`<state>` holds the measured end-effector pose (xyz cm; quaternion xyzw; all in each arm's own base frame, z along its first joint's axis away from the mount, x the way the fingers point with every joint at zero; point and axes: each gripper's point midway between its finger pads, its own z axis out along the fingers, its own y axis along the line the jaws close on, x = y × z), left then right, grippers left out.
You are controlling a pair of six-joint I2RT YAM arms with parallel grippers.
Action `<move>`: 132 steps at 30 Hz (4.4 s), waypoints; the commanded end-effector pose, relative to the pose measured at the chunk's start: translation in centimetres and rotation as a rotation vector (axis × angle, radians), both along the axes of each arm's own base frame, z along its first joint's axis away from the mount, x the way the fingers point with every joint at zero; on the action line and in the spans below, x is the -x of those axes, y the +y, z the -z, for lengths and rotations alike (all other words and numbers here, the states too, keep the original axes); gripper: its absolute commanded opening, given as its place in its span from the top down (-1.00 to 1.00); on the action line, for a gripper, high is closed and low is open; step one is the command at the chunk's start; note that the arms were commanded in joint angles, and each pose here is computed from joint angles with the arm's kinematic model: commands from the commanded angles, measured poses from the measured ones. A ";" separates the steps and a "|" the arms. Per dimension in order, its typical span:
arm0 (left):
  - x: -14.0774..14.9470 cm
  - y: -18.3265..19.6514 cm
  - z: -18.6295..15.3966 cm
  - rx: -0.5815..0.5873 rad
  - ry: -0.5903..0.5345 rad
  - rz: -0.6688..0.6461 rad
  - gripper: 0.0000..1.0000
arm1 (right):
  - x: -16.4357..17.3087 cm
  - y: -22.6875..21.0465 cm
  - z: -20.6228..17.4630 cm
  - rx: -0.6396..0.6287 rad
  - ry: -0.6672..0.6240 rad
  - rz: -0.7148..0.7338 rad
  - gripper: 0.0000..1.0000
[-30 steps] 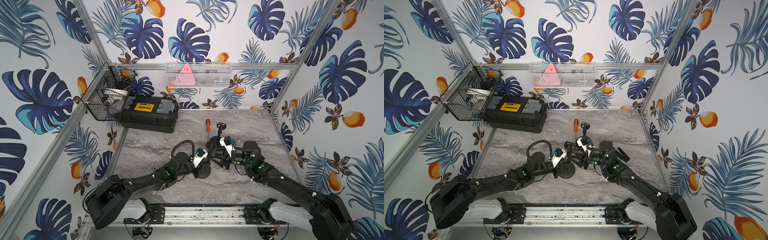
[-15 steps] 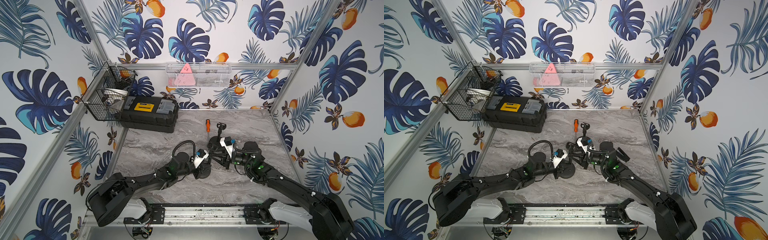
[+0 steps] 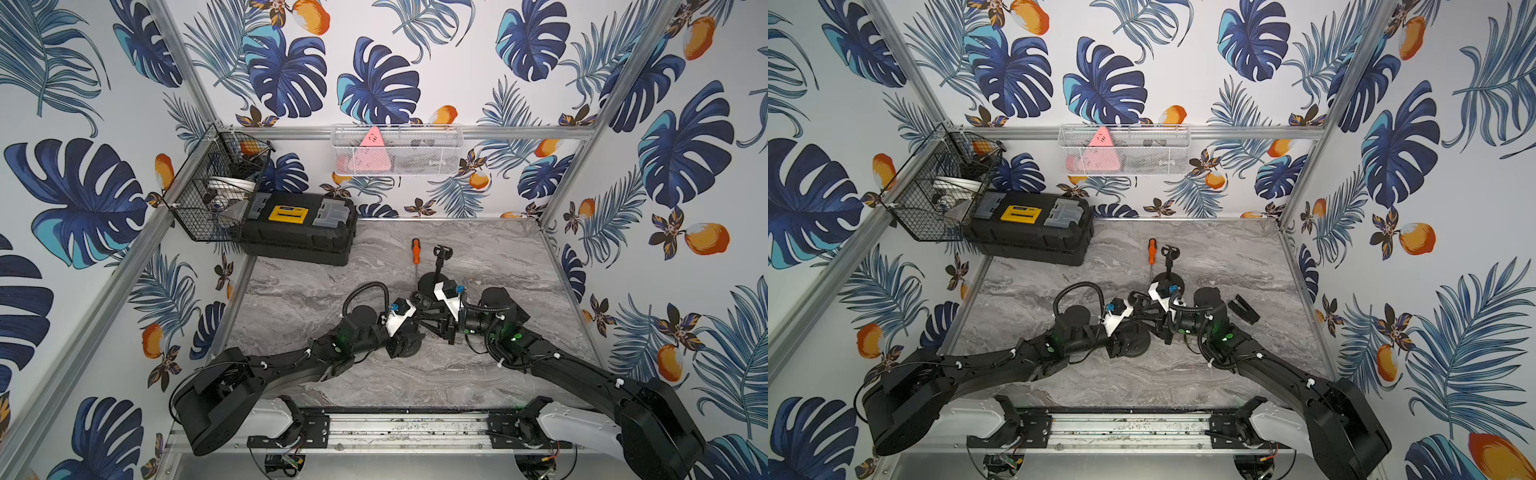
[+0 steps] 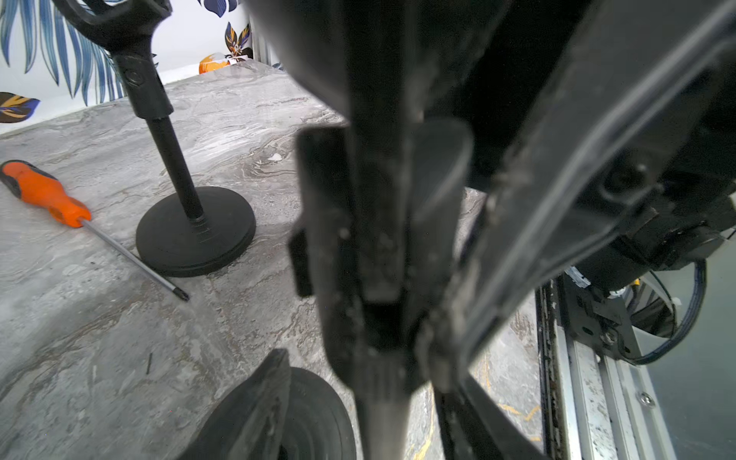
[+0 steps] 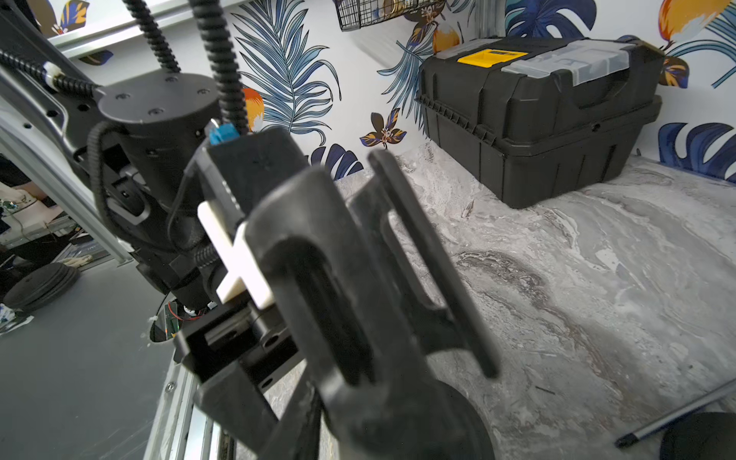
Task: Assemble a microphone stand
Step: Hold the microphone stand pole at the microphone stand base.
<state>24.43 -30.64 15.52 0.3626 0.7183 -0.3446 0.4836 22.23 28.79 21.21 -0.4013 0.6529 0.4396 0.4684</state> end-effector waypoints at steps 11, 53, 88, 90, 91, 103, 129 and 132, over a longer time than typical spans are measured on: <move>-2.2 2.3 1.5 -0.031 0.024 -0.111 -0.27 | -1.8 1.2 0.8 -0.006 -0.167 0.054 1.00; -2.8 3.6 3.1 -0.010 0.037 -0.120 -0.13 | -3.3 2.3 5.3 0.049 -0.258 0.060 1.00; -2.7 3.4 3.1 -0.013 0.041 -0.107 -0.01 | -2.7 2.7 5.6 0.044 -0.272 0.040 1.00; -2.7 3.5 3.1 -0.014 0.041 -0.107 0.00 | -2.7 2.6 5.7 0.047 -0.275 0.044 1.00; -2.7 3.5 3.1 -0.013 0.039 -0.107 0.00 | -2.7 2.6 5.8 0.050 -0.276 0.047 1.00; -2.6 3.4 3.2 -0.013 0.038 -0.102 0.03 | -1.9 1.7 7.0 0.087 -0.269 0.047 1.00; -1.8 5.0 1.9 0.037 -0.078 -0.266 0.06 | -2.1 1.6 9.2 0.130 -0.225 0.049 1.00; -1.7 5.4 1.5 0.037 -0.084 -0.280 0.06 | -2.1 1.6 9.2 0.132 -0.225 0.052 1.00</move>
